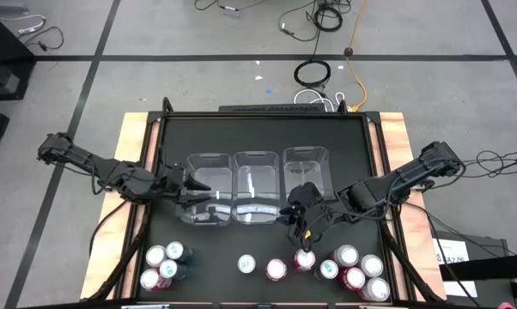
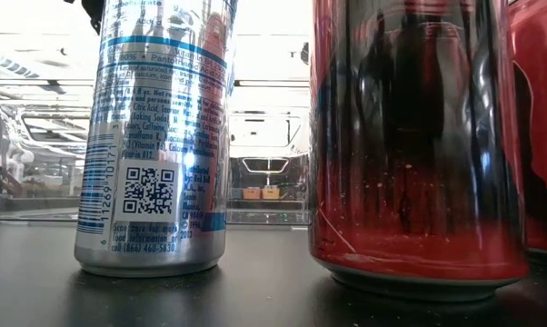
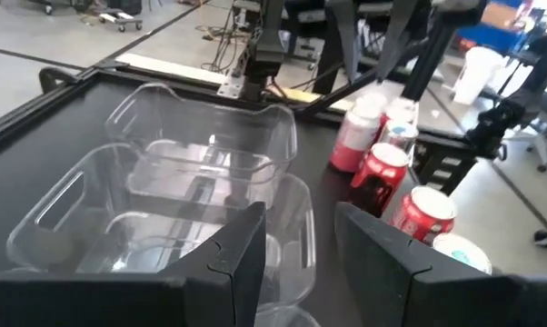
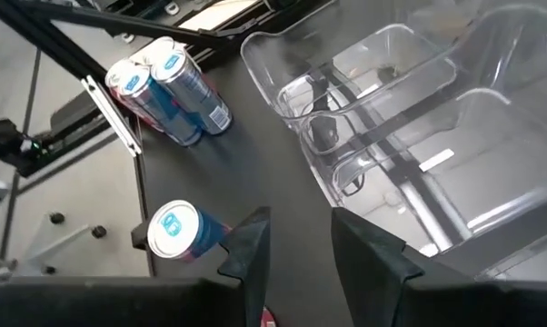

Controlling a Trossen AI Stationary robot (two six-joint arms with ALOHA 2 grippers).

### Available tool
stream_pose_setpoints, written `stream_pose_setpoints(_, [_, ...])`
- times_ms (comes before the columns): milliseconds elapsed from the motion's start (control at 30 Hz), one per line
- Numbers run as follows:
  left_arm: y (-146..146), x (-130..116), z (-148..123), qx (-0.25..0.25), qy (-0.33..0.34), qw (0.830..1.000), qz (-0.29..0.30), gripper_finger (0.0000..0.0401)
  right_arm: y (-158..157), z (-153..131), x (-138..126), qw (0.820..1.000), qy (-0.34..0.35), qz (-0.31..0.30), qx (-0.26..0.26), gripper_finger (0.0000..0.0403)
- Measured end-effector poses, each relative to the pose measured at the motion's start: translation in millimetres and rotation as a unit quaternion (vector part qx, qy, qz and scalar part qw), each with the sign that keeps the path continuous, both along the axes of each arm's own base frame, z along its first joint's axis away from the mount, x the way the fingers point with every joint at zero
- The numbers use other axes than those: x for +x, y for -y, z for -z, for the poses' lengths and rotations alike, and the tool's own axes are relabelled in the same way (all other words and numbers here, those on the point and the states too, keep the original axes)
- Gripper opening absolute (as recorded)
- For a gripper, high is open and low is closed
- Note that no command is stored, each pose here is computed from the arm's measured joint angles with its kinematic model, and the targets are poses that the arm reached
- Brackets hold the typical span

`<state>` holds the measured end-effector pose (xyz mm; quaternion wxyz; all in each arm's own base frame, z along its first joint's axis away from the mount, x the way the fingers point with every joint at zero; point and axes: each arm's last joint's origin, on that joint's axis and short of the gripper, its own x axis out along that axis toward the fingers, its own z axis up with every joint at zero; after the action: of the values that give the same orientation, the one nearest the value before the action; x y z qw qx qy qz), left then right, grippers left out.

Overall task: Sort soda cans
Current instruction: Put the blue soda can into the middle transparent bin

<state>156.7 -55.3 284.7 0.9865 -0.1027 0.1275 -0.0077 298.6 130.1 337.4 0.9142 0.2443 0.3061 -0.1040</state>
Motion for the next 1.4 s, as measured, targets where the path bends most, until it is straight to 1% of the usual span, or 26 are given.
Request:
stream_pose_setpoints(67, [-0.1,-0.1,0.5,0.001,-0.002,1.0,0.0,0.0143,0.0,0.1,0.0,1.0,-0.001,-0.011,-0.015,0.0111])
stream_pose_setpoints(233, [0.0,-0.1,0.3,-0.001,-0.002,1.0,-0.001,0.0143,0.0,0.1,0.0,0.999,-0.002,-0.026,-0.034,0.0112])
stream_pose_setpoints(367, [0.3,0.0,0.0,-0.007,-0.001,1.0,0.003,0.0143,0.0,0.0,0.0,0.997,-0.003,-0.044,-0.057,0.0125])
stream_pose_setpoints(500, [1.2,-0.1,-0.1,-0.043,-0.003,0.999,0.008,0.0143,-0.9,0.9,1.9,0.997,0.0,-0.045,-0.058,0.015])
stream_pose_setpoints(767, [1.2,-0.1,-0.2,-0.045,-0.003,0.999,0.009,0.0143,-6.7,11.9,7.3,0.997,-0.018,-0.047,-0.062,0.0204])
stream_pose_setpoints(933, [1.3,-0.1,-0.1,-0.045,-0.003,0.999,0.01,0.0143,-15.8,16.1,11.8,0.998,-0.007,-0.045,-0.042,0.0222])
stream_pose_setpoints(1100, [1.3,-0.2,0.3,-0.044,-0.006,0.999,0.011,0.0143,-32.6,25.3,30.5,0.997,0.041,-0.06,-0.029,0.0237])
stream_pose_setpoints(1267, [1.3,-0.3,0.7,-0.043,-0.008,0.999,0.011,0.0143,-49.7,48.4,58.0,0.991,0.079,-0.103,-0.014,0.0248])
stream_pose_setpoints(1400, [0.9,-1.1,3.6,-0.037,-0.023,0.999,0.011,0.0143,-57.9,64.6,73.3,0.99,0.095,-0.105,-0.009,0.0249])
